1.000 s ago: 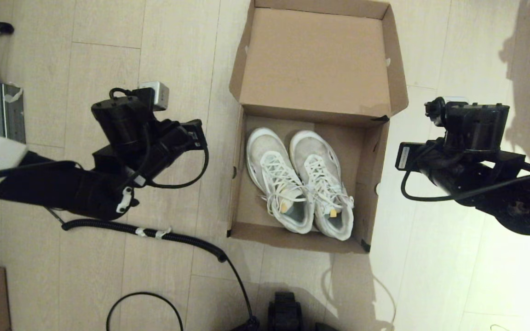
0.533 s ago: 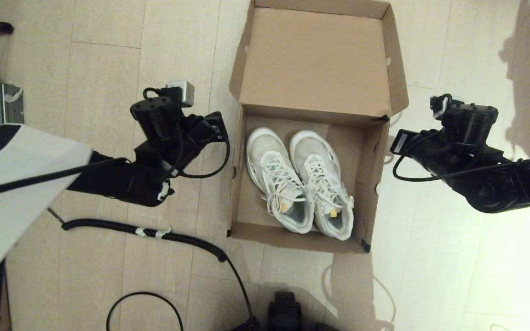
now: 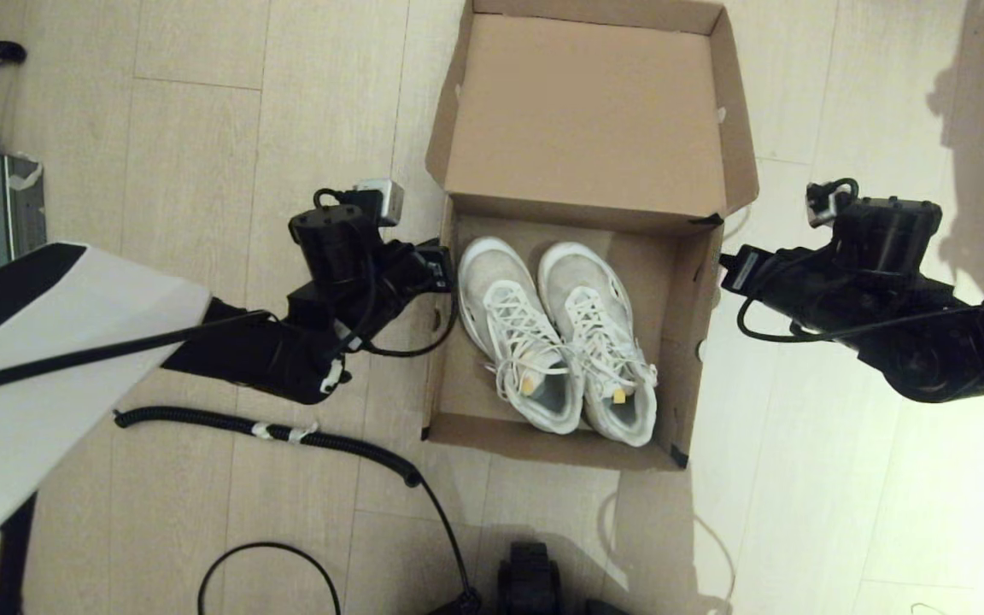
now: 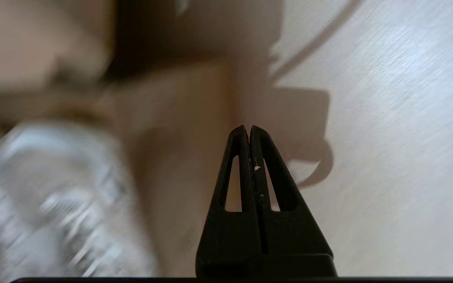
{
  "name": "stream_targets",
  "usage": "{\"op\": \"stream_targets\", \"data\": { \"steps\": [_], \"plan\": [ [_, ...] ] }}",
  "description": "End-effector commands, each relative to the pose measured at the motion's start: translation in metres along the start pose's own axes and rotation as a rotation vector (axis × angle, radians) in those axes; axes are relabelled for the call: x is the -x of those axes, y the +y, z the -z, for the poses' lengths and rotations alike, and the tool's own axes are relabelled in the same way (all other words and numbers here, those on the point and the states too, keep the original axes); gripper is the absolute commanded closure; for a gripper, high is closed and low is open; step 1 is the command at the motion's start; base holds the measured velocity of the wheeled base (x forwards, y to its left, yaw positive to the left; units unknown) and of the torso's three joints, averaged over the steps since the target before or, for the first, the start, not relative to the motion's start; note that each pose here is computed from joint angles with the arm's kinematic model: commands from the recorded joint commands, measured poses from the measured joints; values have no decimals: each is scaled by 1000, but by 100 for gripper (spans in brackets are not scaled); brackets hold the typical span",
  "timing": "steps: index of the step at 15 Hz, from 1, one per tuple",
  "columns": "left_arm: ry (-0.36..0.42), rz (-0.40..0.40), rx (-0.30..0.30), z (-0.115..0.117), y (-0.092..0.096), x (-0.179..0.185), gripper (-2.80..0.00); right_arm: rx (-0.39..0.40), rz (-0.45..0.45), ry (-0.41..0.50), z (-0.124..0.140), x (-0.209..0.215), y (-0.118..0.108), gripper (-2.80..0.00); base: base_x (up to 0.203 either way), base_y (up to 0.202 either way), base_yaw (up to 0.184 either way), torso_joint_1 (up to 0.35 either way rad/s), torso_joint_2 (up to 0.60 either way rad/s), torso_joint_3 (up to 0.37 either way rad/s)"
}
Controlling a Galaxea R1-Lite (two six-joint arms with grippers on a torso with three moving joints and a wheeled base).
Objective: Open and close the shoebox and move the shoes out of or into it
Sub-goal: Close the shoe box
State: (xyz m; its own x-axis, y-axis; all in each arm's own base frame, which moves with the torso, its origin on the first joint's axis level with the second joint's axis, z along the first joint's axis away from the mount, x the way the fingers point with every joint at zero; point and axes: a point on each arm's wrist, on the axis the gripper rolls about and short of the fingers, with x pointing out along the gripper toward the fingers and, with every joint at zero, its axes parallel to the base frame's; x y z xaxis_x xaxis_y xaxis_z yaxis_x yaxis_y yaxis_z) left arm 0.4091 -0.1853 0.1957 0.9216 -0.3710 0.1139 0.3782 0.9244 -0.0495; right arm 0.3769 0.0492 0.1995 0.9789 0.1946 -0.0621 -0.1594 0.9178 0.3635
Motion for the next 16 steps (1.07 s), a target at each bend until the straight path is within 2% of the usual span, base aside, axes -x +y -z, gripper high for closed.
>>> {"op": "stream_targets", "data": {
  "steps": [1, 3, 7, 10, 16],
  "plan": [
    [17, 9, 0, 1, -4, 7, 0, -22, -43, 21, 1, 14, 8, 0, 0, 0, 0, 0, 0, 0],
    [45, 8, -1, 5, -4, 14, 0, -69, -81, 67, 11, 19, 17, 0, 0, 0, 0, 0, 0, 0],
    [111, 6, -5, 19, -3, 29, 0, -67, -100, 164, 40, 29, 28, 0, 0, 0, 0, 0, 0, 0],
    [165, 8, -6, 31, -4, 49, 0, -65, -86, 220, 59, 43, 26, 0, 0, 0, 0, 0, 0, 0],
    [213, -14, -11, 66, -8, 102, 0, -18, 33, 208, 95, 73, 10, 0, 0, 0, 0, 0, 0, 0]
  ]
}}
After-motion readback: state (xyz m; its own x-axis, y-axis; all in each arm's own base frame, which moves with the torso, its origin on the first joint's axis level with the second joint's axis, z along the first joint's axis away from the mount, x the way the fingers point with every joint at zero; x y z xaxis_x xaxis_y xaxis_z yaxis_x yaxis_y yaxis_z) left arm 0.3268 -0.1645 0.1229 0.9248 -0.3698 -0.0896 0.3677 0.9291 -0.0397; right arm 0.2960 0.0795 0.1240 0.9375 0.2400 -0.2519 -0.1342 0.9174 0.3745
